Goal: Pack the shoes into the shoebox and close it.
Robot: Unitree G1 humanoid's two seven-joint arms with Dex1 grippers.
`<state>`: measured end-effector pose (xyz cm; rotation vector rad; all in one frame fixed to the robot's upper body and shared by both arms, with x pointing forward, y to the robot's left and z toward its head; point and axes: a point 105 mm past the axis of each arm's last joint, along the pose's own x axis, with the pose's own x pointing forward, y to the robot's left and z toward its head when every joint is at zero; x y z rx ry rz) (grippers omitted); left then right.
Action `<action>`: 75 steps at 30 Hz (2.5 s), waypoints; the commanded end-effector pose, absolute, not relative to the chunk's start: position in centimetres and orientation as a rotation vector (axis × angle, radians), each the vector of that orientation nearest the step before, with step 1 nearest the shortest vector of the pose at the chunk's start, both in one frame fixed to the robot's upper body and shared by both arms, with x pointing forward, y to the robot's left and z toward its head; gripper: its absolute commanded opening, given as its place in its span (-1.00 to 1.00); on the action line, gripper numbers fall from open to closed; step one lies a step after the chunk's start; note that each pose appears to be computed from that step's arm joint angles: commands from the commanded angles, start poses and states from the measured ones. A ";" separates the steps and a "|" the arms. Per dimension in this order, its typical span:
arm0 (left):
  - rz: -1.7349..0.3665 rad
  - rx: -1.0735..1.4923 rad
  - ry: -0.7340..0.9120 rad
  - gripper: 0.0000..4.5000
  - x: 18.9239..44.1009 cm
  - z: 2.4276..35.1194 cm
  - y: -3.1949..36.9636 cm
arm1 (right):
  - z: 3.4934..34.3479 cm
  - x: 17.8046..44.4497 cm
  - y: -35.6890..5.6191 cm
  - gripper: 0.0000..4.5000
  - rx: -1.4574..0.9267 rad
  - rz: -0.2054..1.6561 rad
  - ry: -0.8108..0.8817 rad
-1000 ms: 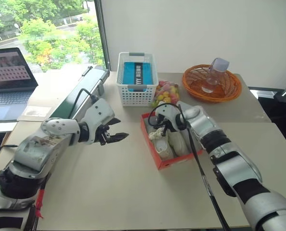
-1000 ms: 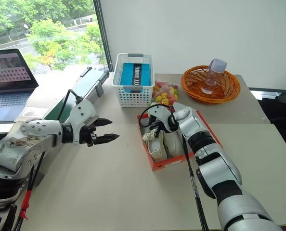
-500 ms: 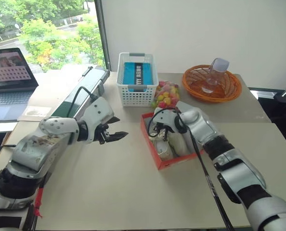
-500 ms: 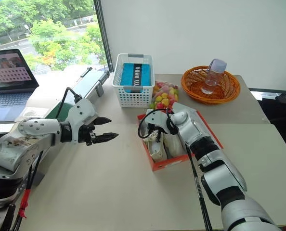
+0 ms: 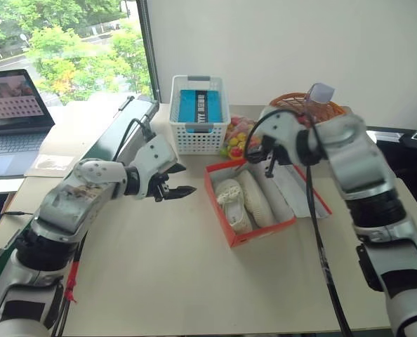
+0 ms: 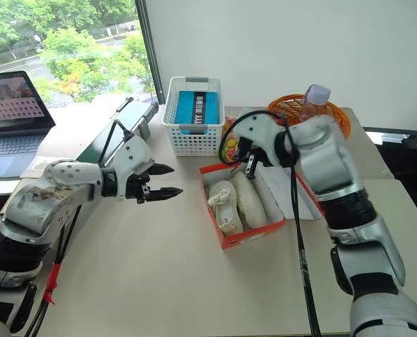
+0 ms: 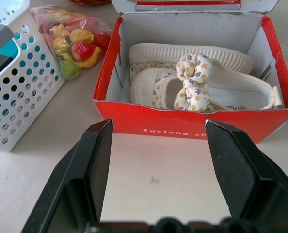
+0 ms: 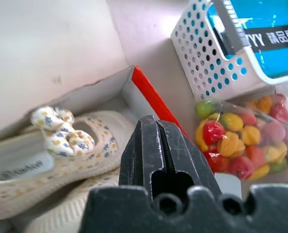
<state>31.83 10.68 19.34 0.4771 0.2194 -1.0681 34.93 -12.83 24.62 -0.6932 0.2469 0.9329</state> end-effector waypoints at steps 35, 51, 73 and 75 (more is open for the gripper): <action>-1.221 0.604 0.164 0.43 33.1 22.4 9.7 | 1.4 28.5 -27.9 -0.96 0.260 0.117 0.394; -1.168 0.596 0.173 0.43 32.8 22.4 10.5 | 6.3 32.2 -30.3 -0.96 0.701 0.008 -0.068; -1.100 0.593 0.191 0.43 32.9 21.9 11.8 | 19.1 27.9 -14.6 -0.96 0.374 0.881 0.006; -1.090 0.587 0.194 0.43 32.8 21.8 11.9 | 19.5 28.5 -14.6 -0.96 0.338 0.878 0.018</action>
